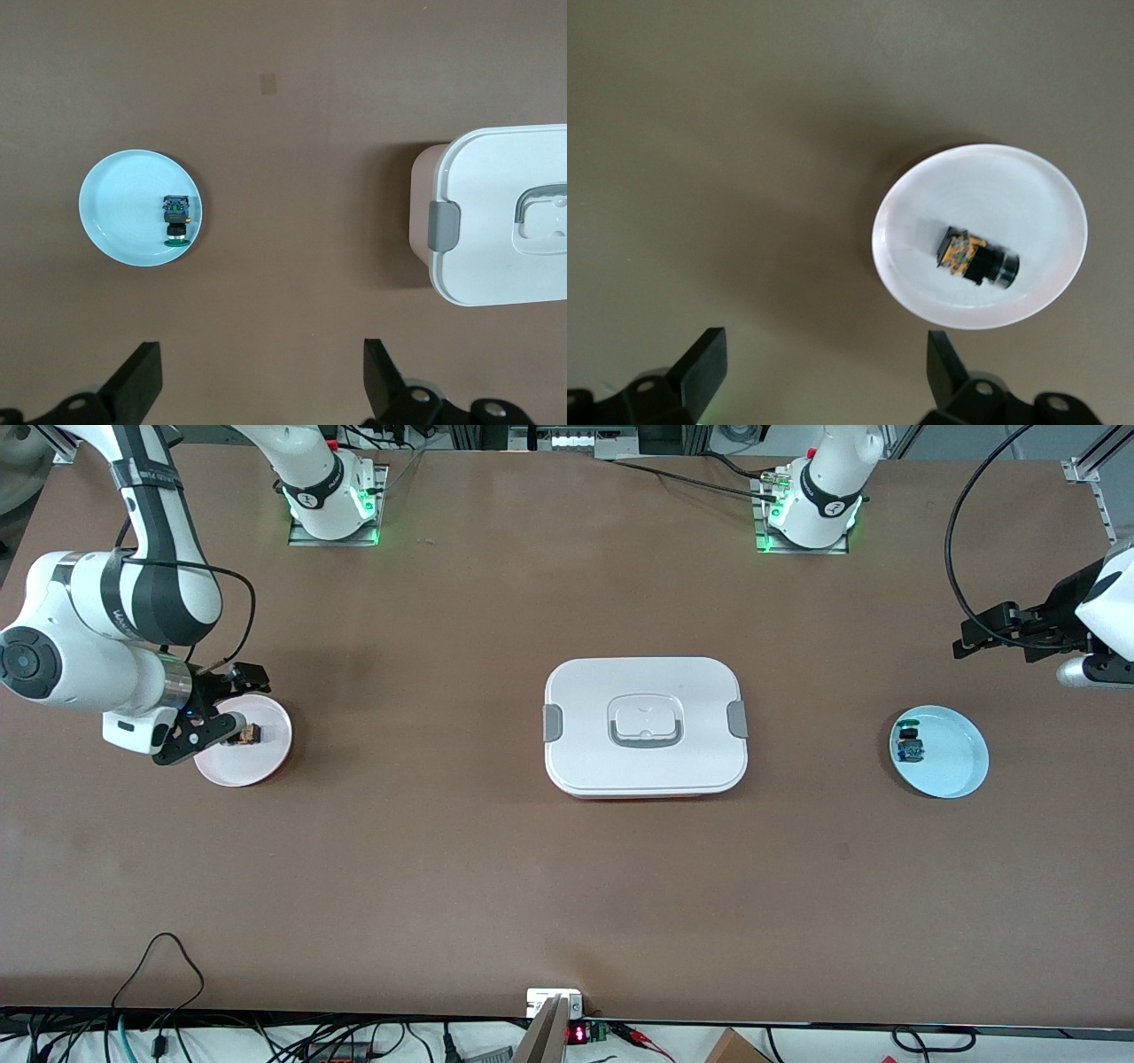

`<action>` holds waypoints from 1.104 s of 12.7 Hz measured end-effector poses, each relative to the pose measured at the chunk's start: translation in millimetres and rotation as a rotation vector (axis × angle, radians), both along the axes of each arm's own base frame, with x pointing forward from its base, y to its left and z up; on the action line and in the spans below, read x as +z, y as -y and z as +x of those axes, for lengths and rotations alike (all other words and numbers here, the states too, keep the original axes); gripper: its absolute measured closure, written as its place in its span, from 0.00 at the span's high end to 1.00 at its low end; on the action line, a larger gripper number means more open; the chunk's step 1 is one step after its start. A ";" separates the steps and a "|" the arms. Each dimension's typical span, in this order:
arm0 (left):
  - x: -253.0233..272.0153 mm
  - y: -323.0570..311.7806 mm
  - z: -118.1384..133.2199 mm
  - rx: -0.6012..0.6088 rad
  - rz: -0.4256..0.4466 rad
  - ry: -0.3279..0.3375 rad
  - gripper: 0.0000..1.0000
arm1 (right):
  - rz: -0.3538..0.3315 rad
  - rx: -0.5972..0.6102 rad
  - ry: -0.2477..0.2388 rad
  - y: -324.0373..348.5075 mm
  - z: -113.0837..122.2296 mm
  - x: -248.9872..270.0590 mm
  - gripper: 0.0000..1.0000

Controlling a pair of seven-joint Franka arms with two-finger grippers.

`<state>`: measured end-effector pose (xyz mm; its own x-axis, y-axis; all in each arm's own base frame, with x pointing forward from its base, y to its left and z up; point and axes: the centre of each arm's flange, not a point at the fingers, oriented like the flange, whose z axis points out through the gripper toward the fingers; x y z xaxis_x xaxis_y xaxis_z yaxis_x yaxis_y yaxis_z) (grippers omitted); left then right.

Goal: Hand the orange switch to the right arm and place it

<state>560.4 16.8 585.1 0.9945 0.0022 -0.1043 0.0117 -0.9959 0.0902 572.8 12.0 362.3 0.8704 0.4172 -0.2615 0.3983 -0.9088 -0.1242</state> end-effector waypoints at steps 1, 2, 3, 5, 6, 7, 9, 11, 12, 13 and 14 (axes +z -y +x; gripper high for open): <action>-0.3 -2.9 0.0 0.005 0.000 -0.001 1.00 | -0.010 -0.027 -0.008 -4.5 1.0 6.0 1.00; -0.1 -6.6 0.0 0.012 0.000 0.000 1.00 | -0.018 -0.050 -0.017 -6.7 2.4 13.9 1.00; 1.0 -9.3 -0.1 0.015 0.009 0.002 1.00 | -0.026 -0.074 -0.027 -7.5 4.4 25.1 1.00; 4.1 -11.5 -0.3 0.012 0.038 0.003 1.00 | -0.045 -0.124 -0.034 -11.6 10.5 62.2 1.00; 4.4 -11.8 -0.2 0.011 0.045 0.003 1.00 | -0.054 -0.124 -0.015 -14.6 14.8 84.6 1.00; 3.9 -12.6 0.2 0.011 0.051 0.002 1.00 | -0.072 -0.113 0.017 -16.9 19.7 105.4 1.00; 1.4 -17.4 1.1 0.010 0.088 -0.003 1.00 | -0.110 -0.103 0.091 -19.1 29.0 135.4 1.00; 1.2 -19.6 1.2 0.009 0.115 -0.005 1.00 | -0.134 -0.127 0.165 -6.7 38.2 155.7 1.00; 0.8 -19.7 1.4 0.012 0.122 -0.006 1.00 | -0.138 -0.154 0.180 0.7 39.8 160.8 1.00; -1.2 -19.8 2.2 0.021 0.125 -0.010 1.00 | -0.146 -0.204 0.192 4.7 40.5 165.7 1.00; -5.4 -20.7 4.0 0.031 0.126 -0.018 1.00 | -0.155 -0.270 0.207 5.0 39.6 172.5 1.00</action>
<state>564.4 37.5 579.7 0.9917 0.0470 -0.1194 0.0429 -0.9984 -0.0366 612.4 7.0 534.8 0.9847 0.1346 -0.1104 0.1439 -0.9863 0.0807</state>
